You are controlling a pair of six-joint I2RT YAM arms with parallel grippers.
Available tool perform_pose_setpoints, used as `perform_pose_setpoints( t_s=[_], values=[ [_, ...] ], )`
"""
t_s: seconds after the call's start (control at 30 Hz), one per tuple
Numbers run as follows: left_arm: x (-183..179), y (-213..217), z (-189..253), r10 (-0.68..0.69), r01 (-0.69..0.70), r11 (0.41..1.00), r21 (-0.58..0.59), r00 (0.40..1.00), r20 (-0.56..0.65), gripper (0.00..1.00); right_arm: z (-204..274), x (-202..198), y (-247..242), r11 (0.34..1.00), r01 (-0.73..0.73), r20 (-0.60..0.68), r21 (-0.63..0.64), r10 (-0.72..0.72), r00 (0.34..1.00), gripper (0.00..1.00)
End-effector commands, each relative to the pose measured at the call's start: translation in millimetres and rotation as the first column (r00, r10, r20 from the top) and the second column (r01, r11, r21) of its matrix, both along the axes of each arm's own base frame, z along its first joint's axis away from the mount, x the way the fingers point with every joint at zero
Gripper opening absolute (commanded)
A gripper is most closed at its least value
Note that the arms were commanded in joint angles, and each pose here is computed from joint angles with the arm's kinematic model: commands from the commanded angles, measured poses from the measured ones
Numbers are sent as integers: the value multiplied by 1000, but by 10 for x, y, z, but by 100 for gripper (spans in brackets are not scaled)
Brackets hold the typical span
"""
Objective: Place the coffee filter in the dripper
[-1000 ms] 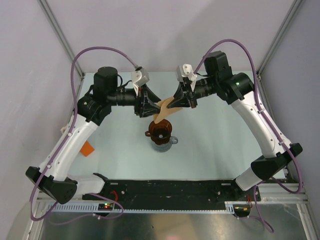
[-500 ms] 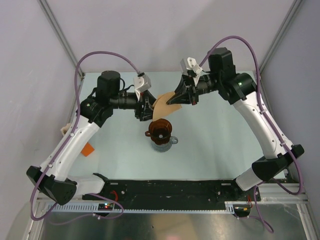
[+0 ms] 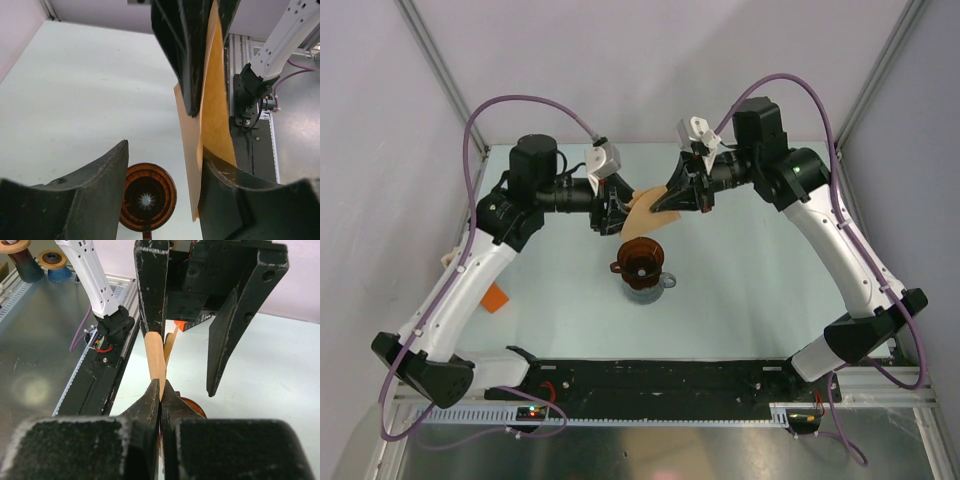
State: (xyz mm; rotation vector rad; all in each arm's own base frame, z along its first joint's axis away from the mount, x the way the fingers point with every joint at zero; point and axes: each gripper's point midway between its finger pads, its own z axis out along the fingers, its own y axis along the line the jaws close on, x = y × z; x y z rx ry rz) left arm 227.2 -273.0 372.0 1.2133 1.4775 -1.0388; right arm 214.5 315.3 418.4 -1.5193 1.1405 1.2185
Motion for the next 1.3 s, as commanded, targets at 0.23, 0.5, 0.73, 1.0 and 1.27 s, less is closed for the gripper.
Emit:
perform_pose_setpoints(
  t_s=[0.23, 0.5, 0.73, 1.0, 1.27],
  values=[
    [-77, -117, 415, -29, 35, 996, -83, 997, 72, 44, 81, -75, 22, 1000, -12, 47, 16, 12, 999, 0],
    [-140, -134, 408, -55, 59, 994, -95, 998, 34, 1, 75, 8, 8, 1000, 30, 56, 10, -30, 998, 0],
    [-103, -28, 485, -26, 27, 993, -116, 1000, 9, 0, -11, 157, -191, 994, 105, 6, -27, -105, 994, 40],
    [-74, -33, 623, -41, 35, 988, -152, 999, -35, 0, -218, 131, -277, 994, 95, -4, -63, -95, 995, 42],
    [-72, -44, 677, -51, 42, 985, -169, 997, -49, 0, -211, 162, -197, 996, 86, -1, -35, -86, 996, 23]
  ],
)
